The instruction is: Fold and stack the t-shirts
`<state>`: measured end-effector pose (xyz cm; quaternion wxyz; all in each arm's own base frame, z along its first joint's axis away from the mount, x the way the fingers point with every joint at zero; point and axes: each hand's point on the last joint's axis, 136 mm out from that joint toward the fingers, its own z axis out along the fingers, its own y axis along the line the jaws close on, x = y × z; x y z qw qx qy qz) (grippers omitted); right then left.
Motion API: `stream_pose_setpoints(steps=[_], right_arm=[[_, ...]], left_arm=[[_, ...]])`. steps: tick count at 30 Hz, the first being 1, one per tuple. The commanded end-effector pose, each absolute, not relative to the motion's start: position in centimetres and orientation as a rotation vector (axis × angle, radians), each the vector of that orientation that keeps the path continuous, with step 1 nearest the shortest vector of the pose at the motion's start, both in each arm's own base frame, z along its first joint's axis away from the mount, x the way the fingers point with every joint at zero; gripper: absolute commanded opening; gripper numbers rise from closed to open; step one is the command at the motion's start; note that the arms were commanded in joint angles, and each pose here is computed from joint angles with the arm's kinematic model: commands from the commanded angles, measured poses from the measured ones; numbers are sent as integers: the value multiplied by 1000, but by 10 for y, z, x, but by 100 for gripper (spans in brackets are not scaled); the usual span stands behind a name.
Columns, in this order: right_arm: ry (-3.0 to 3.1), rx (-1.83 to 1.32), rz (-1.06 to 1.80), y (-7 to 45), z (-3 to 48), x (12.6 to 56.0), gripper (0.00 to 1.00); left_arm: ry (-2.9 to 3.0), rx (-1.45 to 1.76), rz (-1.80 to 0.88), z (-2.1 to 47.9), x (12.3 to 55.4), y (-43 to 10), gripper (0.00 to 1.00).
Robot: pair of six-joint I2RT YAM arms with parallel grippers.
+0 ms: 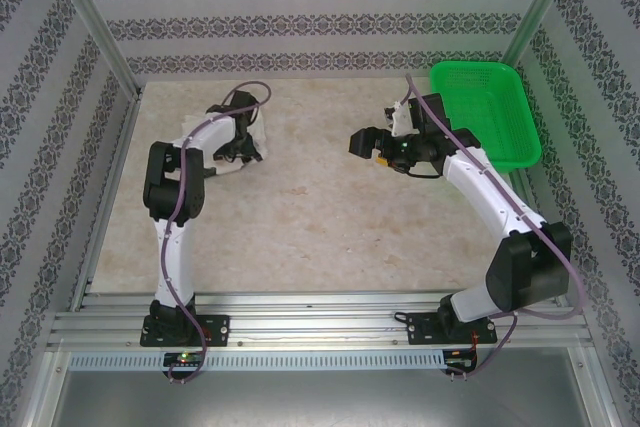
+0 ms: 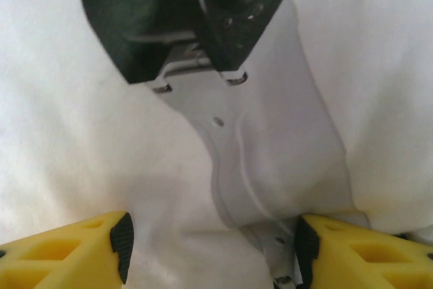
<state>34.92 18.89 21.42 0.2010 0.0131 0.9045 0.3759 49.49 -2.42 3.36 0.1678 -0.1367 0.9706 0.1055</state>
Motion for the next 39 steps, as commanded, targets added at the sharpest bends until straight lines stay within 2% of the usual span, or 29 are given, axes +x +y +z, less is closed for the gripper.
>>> stream_pose_setpoints(steps=[1,10,20,24,30,33,37,38,39], right_arm=[[2554,56,1053,185,209,347,98],[2593,83,1061,186,200,350,98],[2618,80,1084,192,196,345,98],[2637,63,1060,191,196,333,98],[2628,81,1009,181,198,323,98],[2605,75,928,168,204,323,98],[2577,70,674,126,209,328,98],[2571,78,598,113,207,329,98],[2560,101,516,96,205,330,98]], left_arm=[[2884,-240,490,15,482,15,66],[2902,-117,654,22,497,82,68],[2918,-203,595,16,504,132,70],[2882,-236,598,30,517,145,70],[2792,-267,591,83,519,146,70],[2686,-350,581,133,508,142,71],[2449,-483,396,213,476,123,75],[2377,-499,351,236,464,117,78],[2300,-528,304,256,449,112,86]])
